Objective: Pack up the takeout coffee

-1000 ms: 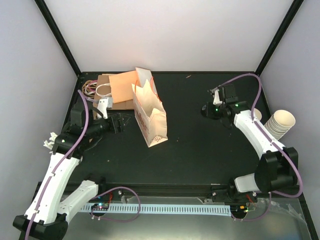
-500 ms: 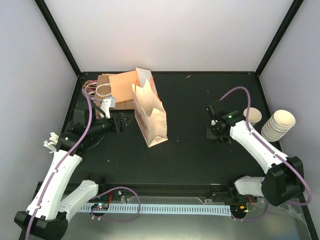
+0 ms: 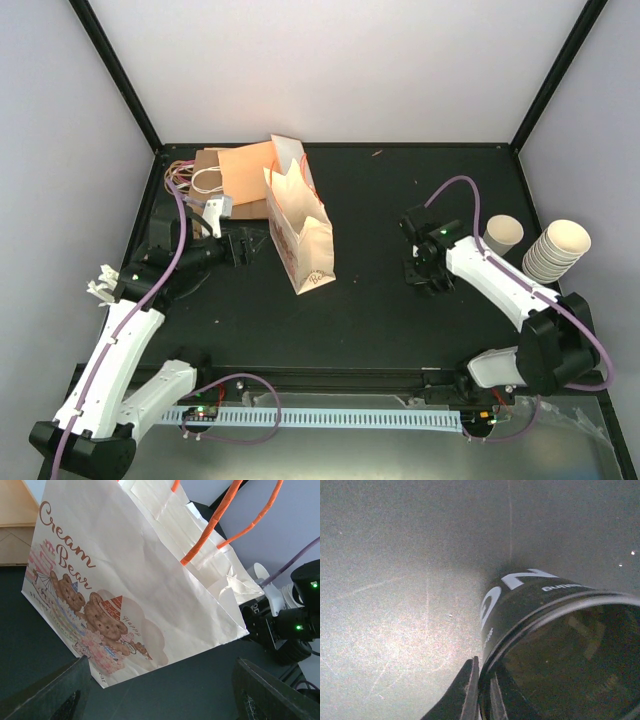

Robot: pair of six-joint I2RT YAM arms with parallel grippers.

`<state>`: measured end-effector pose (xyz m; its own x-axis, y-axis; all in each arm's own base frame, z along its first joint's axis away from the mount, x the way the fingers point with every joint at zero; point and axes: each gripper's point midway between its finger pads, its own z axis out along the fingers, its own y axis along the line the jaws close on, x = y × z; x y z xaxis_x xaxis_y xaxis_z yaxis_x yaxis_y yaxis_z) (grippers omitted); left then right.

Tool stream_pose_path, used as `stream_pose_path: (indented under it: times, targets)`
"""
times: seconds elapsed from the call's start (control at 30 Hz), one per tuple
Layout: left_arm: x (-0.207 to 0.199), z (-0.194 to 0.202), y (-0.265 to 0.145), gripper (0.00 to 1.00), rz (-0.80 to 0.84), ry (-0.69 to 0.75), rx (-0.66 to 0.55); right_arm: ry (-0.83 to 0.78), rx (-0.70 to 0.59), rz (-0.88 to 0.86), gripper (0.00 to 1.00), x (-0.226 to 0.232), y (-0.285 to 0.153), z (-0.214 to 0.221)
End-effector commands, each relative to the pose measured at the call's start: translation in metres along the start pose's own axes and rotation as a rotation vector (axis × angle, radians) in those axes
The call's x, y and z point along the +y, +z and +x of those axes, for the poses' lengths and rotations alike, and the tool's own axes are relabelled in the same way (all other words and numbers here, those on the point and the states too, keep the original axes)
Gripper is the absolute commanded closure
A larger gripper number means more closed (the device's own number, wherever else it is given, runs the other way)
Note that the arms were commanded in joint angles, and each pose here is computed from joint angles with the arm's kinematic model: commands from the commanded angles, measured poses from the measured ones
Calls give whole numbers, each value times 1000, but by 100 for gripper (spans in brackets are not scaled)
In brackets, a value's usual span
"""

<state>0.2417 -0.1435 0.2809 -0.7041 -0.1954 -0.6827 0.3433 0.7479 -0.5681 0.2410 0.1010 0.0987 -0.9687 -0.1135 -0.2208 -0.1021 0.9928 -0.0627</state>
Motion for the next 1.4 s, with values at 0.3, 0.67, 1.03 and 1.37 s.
stream_pose_path:
  times: [0.3, 0.67, 1.03, 1.37]
  targets:
    - [-6, -8, -2, 20, 23, 24, -28, -26, -33, -20, 79, 4, -10, -6]
    - [-5, -6, -3, 21, 21, 19, -24, -24, -57, -16, 89, 1, -18, -7]
    - [-5, -4, -5, 21, 17, 23, -23, -22, -73, -10, 97, 0, -26, -11]
    - [-7, -6, -6, 20, 20, 25, -29, -21, -98, 20, 97, -7, -44, -18]
